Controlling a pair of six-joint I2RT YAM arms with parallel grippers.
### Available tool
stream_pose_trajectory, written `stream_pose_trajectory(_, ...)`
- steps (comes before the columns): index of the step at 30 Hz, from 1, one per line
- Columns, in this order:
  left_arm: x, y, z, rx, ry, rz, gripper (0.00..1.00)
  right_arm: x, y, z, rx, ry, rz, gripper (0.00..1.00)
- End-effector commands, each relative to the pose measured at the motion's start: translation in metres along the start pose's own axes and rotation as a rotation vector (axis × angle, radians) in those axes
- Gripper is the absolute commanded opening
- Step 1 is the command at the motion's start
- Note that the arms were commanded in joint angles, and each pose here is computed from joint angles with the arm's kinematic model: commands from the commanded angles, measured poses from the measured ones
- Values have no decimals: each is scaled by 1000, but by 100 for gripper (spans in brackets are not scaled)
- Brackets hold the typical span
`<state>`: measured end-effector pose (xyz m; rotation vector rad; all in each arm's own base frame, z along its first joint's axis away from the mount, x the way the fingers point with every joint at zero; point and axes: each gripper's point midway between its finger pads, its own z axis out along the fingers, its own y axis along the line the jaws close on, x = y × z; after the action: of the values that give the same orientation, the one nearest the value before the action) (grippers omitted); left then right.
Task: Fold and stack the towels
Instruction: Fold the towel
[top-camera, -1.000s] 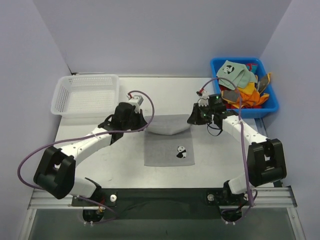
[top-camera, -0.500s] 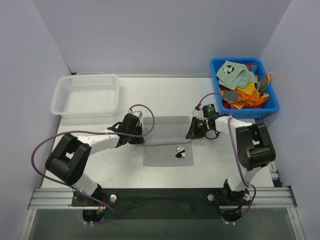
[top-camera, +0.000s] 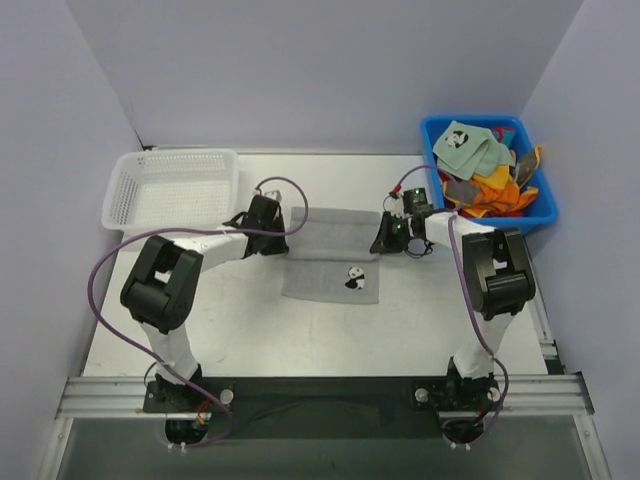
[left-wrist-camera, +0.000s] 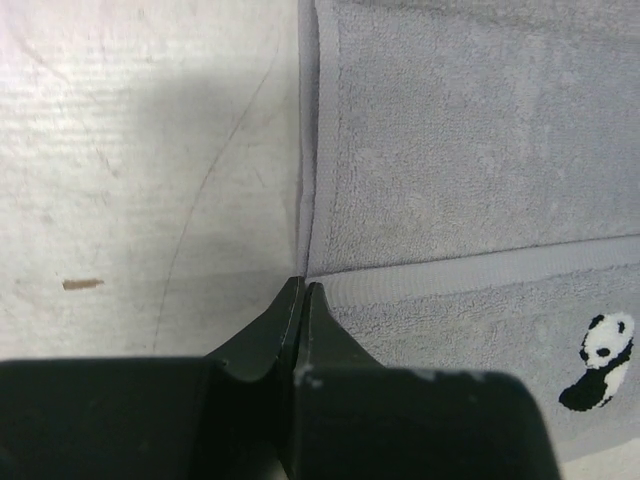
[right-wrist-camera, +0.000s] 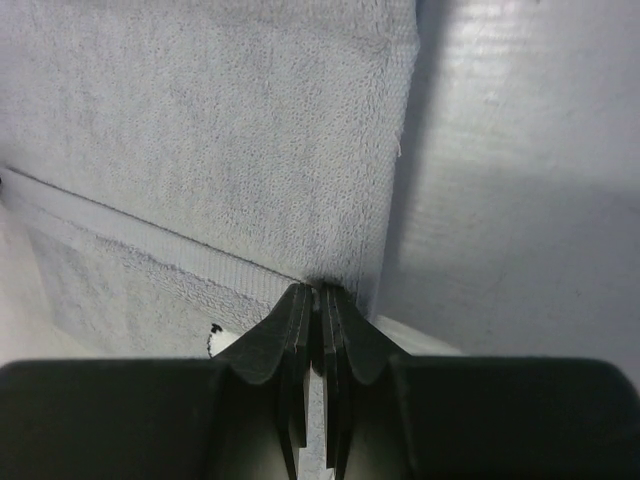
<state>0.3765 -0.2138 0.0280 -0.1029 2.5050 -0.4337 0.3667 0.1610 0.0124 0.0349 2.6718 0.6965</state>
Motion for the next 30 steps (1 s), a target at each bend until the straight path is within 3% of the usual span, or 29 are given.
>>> stream_pose_trajectory(1,-29,-9,-7,15,-40,48,0,-25,1,-9,24,-58,-21,0)
stream_pose_trajectory(11,-72,-28,-69,95,-163,89,0,-39,29,-63,-6,-177,-56,0)
stream_pose_trajectory(15,-70,-29,-85,114,-184,90,0,-34,39,-85,-19,-220,-71,0)
stream_pose_trajectory(24,-12,-6,-65,98,-83,69,0,38,31,-55,31,-68,-50,0)
stream_pose_trajectory(30,27,0,-40,75,27,75,0,58,14,-26,70,-13,-12,0)
